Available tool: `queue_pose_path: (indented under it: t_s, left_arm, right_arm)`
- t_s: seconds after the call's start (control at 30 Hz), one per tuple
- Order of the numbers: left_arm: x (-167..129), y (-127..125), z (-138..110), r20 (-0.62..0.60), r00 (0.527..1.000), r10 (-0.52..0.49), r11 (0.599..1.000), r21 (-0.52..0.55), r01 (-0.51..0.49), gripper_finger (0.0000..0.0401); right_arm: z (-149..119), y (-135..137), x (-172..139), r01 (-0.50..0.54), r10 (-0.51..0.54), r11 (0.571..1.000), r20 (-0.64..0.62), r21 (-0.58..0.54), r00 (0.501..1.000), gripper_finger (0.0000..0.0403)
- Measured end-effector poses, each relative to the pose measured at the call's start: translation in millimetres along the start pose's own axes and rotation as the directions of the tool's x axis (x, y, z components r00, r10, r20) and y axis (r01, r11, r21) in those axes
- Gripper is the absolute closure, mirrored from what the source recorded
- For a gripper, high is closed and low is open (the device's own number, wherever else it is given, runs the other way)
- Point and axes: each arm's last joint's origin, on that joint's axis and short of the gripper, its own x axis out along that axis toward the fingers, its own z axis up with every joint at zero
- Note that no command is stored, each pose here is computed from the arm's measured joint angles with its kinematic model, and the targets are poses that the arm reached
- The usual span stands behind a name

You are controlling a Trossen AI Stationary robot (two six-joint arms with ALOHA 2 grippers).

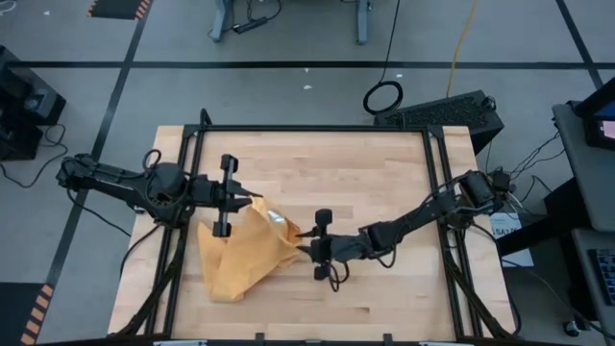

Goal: Roll towel
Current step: Roll the yellow towel

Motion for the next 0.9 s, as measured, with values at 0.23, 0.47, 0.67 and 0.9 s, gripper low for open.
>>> queue_pose_path:
  t_s: [0.23,0.47,0.67,0.9]
  left_arm:
    - [-7,6,18,0.150,0.988,0.044,0.999,0.023,-0.048,0.0399]
    - [-11,8,24,0.193,0.979,0.063,0.997,0.040,-0.071,0.0399]
    - [-8,5,15,0.109,0.993,0.044,0.999,-0.001,-0.044,0.0399]
    - [-15,9,13,0.019,0.986,0.167,0.986,-0.001,-0.167,0.0399]
  right_arm:
    - [42,-16,-35,0.253,-0.257,0.954,-0.006,-0.158,0.966,0.0389]
    - [124,-63,-107,0.435,-0.426,0.898,0.120,-0.065,0.897,0.0399]
    - [142,-78,-141,0.411,-0.416,0.909,0.170,0.066,0.893,0.0400]
    - [121,-60,-157,0.437,-0.438,0.899,0.014,0.031,0.899,0.0401]
